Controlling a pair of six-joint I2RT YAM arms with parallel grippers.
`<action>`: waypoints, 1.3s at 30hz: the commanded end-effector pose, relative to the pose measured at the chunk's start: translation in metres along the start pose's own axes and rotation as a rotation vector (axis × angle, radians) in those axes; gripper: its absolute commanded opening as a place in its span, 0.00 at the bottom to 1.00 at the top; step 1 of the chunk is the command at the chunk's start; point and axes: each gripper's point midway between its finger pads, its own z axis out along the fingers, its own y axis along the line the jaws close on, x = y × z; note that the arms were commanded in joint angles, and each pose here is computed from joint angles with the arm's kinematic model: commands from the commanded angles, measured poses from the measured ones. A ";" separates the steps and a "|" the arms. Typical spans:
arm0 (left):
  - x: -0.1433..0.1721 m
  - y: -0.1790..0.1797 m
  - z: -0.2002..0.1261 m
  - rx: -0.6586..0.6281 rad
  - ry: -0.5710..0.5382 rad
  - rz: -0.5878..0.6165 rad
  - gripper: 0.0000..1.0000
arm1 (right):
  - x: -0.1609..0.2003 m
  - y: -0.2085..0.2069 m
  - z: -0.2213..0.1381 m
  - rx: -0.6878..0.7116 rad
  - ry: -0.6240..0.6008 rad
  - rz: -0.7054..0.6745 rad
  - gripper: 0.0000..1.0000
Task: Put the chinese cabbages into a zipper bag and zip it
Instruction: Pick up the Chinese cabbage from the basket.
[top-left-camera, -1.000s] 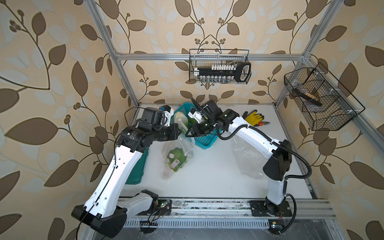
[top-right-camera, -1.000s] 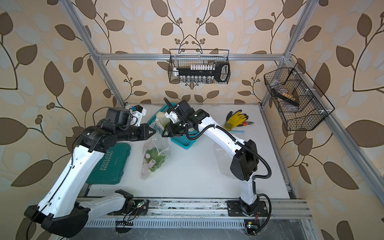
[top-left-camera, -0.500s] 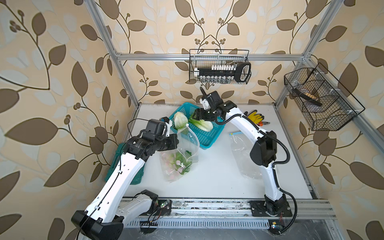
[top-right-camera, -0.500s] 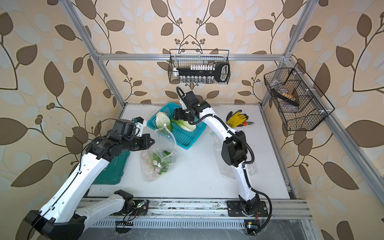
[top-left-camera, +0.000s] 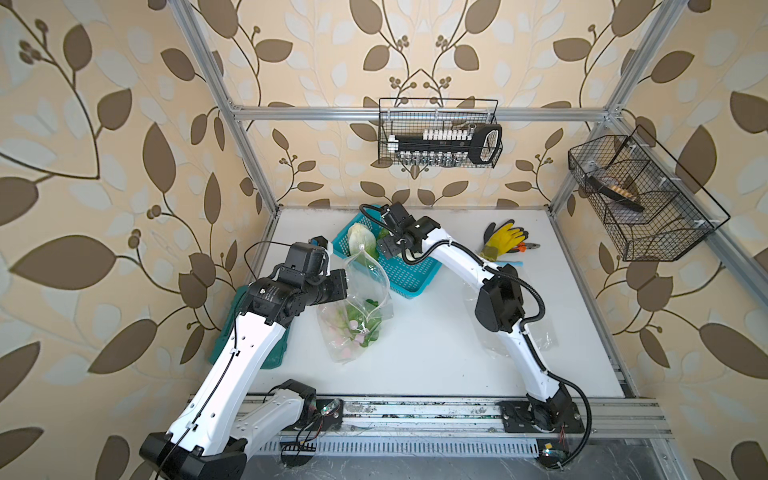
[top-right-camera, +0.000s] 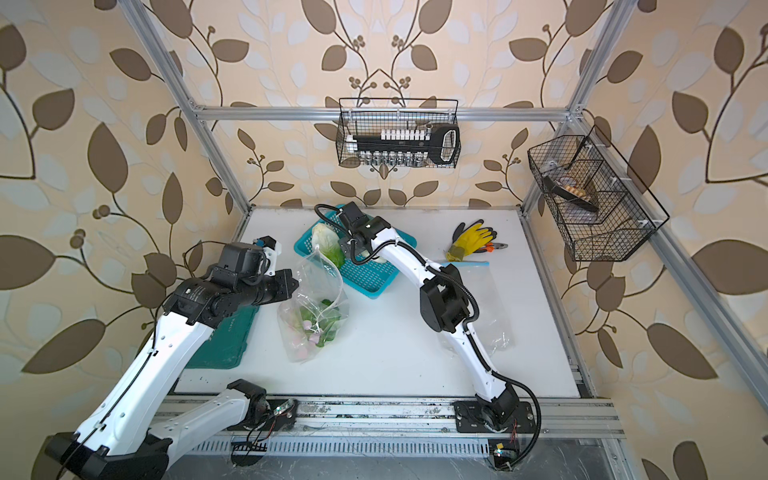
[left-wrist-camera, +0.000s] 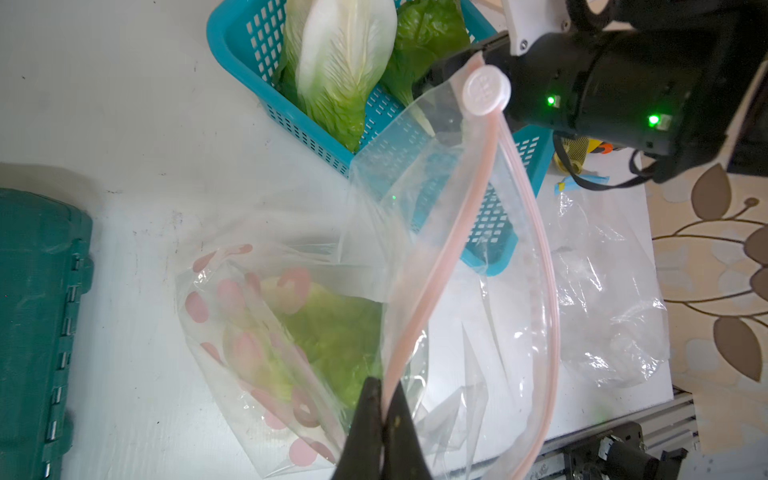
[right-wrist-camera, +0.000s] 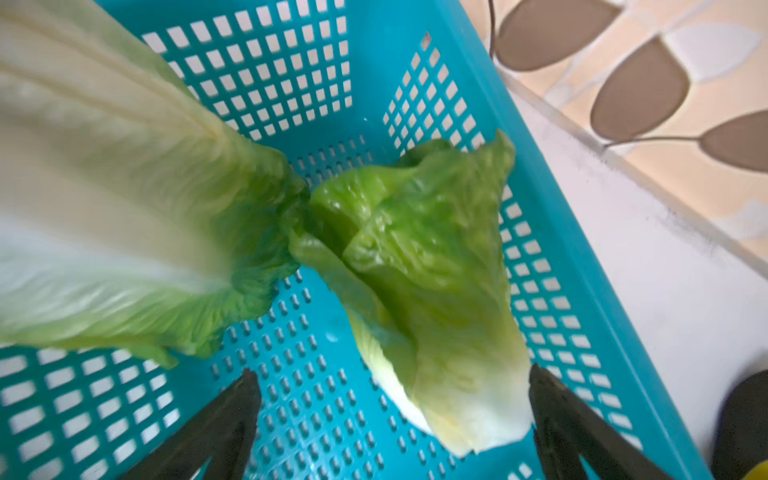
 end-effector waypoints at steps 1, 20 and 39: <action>-0.009 -0.014 -0.008 0.062 -0.026 0.006 0.00 | 0.029 -0.010 0.039 0.080 0.097 -0.126 0.99; -0.004 -0.020 0.001 0.112 0.001 -0.016 0.00 | -0.024 -0.042 -0.058 -0.471 -0.211 0.977 0.32; -0.010 -0.029 0.005 0.154 -0.011 -0.005 0.00 | 0.082 -0.079 -0.094 -0.111 -0.089 1.161 0.92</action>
